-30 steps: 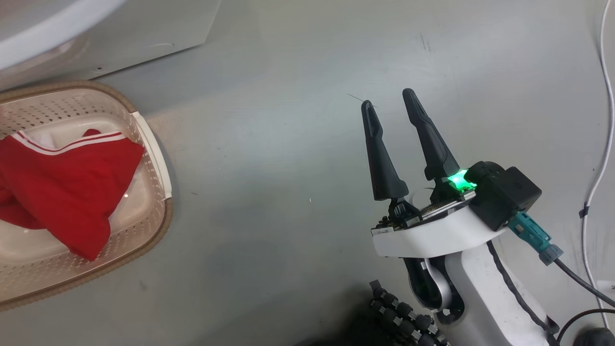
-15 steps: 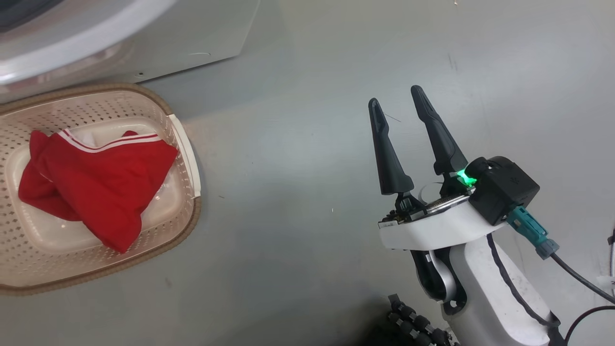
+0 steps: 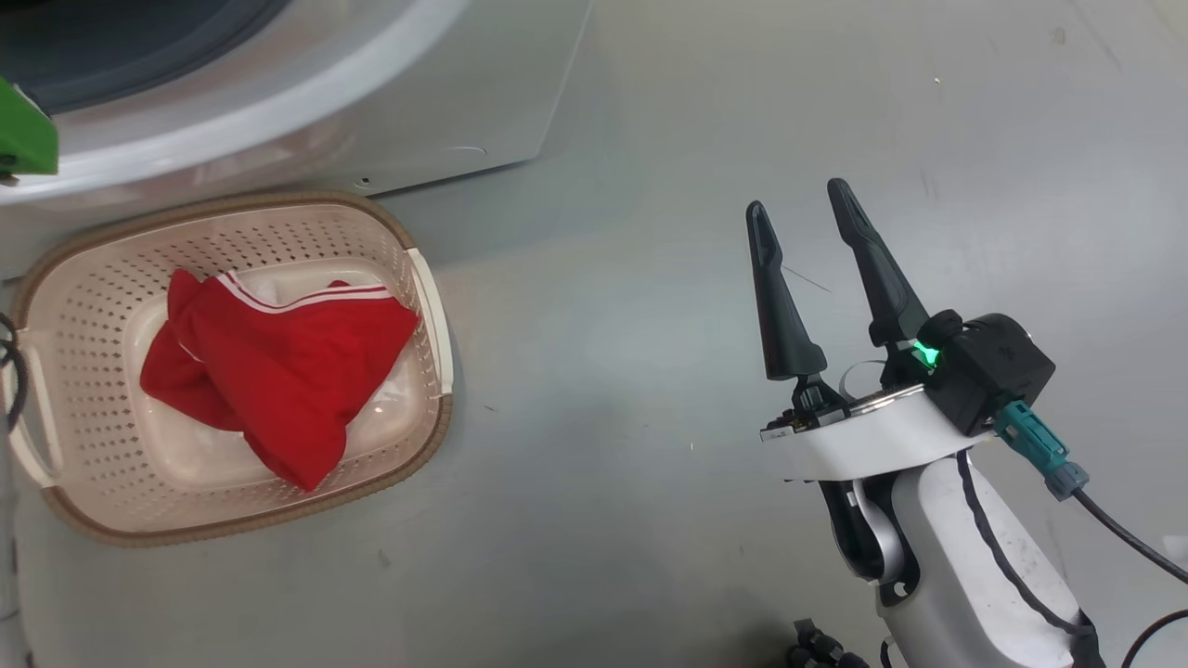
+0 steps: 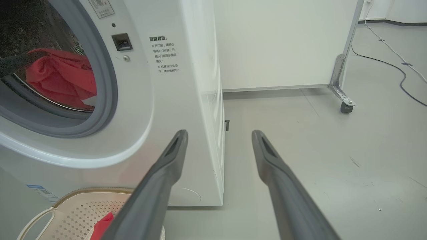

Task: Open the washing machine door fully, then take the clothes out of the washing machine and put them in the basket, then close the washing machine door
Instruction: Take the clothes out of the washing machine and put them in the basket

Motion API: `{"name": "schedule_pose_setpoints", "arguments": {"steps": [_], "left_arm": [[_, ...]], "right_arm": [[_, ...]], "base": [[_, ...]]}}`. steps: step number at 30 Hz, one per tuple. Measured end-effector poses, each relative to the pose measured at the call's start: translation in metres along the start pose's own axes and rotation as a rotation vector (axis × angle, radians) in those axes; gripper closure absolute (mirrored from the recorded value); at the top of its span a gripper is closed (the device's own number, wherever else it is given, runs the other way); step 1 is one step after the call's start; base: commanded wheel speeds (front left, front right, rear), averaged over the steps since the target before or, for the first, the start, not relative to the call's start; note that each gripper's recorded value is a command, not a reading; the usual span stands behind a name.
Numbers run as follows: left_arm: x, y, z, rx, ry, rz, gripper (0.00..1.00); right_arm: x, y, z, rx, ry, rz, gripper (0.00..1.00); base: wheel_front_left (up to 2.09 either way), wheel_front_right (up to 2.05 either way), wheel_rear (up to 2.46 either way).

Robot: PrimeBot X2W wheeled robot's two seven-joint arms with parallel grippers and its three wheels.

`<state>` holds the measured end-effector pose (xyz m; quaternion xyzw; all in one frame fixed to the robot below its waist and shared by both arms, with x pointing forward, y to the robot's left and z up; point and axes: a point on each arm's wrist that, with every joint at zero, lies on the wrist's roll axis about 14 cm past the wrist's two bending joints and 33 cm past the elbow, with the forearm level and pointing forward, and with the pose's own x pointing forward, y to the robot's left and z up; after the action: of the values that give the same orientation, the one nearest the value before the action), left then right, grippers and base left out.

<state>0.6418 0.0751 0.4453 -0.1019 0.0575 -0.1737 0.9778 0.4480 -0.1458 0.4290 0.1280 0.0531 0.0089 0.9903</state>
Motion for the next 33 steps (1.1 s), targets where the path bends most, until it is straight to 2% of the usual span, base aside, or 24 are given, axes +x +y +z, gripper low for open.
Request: {"name": "schedule_pose_setpoints", "arguments": {"steps": [18,33], "left_arm": [[-0.1,-0.017,0.103,-0.012,-0.433,0.068,1.0],[-0.165,-0.039,0.128,-0.004,-0.488,0.081,1.0]], "right_arm": [[-0.029,0.025,0.018,0.0,-0.034,0.066,0.0],[-0.059,0.039,0.031,-0.001,-0.064,0.107,0.0]], "base": [[0.0,0.0,0.0],[0.0,0.0,0.0]]}}
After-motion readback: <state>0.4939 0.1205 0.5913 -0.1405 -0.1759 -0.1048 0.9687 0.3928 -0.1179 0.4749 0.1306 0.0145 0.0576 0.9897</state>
